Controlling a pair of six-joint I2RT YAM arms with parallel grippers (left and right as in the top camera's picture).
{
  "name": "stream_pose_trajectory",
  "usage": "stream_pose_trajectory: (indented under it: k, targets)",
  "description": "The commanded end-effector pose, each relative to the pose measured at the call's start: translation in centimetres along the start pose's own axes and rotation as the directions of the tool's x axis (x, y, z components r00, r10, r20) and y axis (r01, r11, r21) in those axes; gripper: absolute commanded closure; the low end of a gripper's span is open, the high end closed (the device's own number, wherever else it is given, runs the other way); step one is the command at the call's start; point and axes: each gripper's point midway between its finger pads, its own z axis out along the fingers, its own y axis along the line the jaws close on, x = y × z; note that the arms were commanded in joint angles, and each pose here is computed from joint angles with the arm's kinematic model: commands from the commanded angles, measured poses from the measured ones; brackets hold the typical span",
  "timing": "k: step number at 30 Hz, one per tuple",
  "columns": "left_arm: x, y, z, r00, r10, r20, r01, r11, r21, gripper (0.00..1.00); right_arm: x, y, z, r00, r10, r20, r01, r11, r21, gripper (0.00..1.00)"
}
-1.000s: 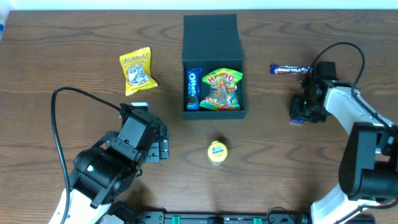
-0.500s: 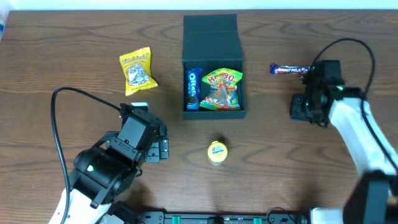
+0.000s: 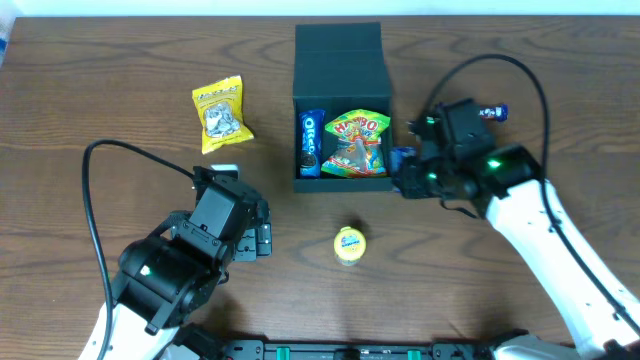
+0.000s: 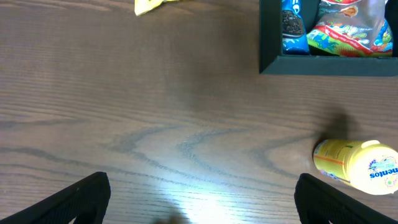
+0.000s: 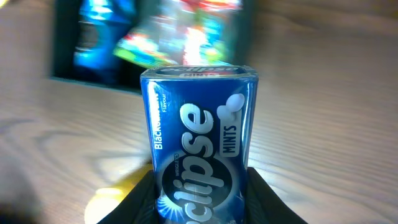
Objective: Pack container
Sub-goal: 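Carry the Eclipse tin with the right gripper into the black box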
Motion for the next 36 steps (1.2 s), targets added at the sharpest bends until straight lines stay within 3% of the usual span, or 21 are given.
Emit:
stream_pose_trajectory:
  k: [1,6,19,36]
  targets:
    - [-0.1,0.4,0.0,1.000,-0.010,0.007,0.010,1.000,-0.019,0.05,-1.3,3.6,0.5,1.000,-0.019,-0.011,0.019,0.998,-0.066,0.99]
    - [-0.1,0.4,0.0,1.000,-0.010,0.007,0.010,1.000,-0.019,0.05,-2.3,5.6,3.4,0.997,-0.003,-0.072,-0.003,0.997,-0.076,0.99]
    - [-0.1,0.4,0.0,1.000,-0.010,0.007,0.010,1.000,-0.019,0.05,-1.4,4.1,10.5,0.981,0.034,-0.190,-0.039,0.999,-0.021,0.99]
    - [-0.1,0.4,0.0,1.000,-0.010,0.007,0.010,1.000,-0.019,0.05,-3.7,2.7,11.3,0.986,0.107,-0.131,-0.111,0.994,-0.021,0.99]
